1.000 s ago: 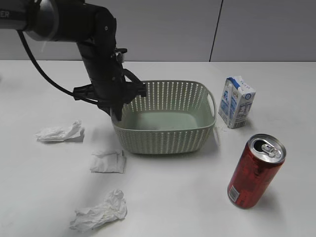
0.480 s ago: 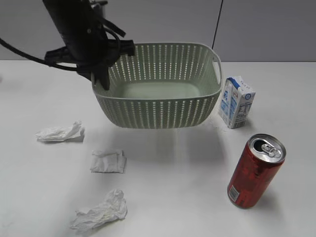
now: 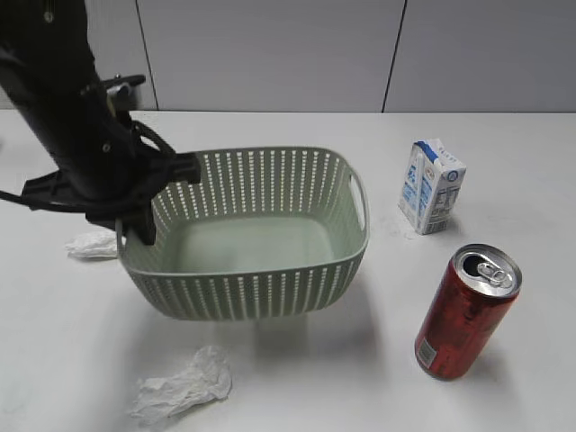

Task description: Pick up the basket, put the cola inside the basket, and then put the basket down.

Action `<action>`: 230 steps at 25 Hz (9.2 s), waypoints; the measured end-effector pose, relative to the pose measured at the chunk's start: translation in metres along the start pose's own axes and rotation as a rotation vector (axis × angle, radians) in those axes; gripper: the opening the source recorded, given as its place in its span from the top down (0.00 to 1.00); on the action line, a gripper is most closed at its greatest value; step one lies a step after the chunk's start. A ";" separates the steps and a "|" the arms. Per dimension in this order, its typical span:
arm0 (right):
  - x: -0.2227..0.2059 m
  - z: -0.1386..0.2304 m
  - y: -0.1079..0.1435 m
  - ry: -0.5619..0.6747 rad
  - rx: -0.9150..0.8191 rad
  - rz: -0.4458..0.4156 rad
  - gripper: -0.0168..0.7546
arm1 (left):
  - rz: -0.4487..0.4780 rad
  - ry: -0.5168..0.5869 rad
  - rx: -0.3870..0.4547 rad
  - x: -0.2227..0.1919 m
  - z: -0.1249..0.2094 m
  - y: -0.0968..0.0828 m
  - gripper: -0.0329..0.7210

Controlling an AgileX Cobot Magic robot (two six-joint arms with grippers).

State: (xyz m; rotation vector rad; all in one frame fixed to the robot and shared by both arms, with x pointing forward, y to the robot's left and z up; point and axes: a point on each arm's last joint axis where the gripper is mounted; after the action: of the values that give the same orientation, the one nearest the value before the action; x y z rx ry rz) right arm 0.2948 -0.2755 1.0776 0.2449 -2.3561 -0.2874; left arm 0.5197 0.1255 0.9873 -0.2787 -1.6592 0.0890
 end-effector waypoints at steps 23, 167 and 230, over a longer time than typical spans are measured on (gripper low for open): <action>-0.168 -0.065 0.053 0.584 0.086 0.025 0.14 | -0.005 -0.051 -0.016 -0.002 -0.003 0.001 0.95; 0.012 0.057 -0.020 -0.303 0.034 0.119 0.22 | 0.006 -0.015 -0.104 -0.061 -0.090 -0.028 0.77; 0.010 0.057 -0.020 -0.306 0.033 0.119 0.22 | -0.228 -0.526 -0.177 0.111 0.220 0.122 0.18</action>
State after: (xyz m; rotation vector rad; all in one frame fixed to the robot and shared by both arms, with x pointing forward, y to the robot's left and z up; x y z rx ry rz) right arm 0.2496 -0.2900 1.0390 0.0787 -2.6674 -0.2416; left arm 0.3083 0.2926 1.0437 -0.2063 -2.2155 -0.1721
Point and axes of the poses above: a point on each arm's last joint axis where the gripper is mounted, x pointing back along that axis away from the gripper, y along the wrist's bending axis when the last joint is at zero, z = x × y, and after that the axes turned 9 degrees about -x, right-handed
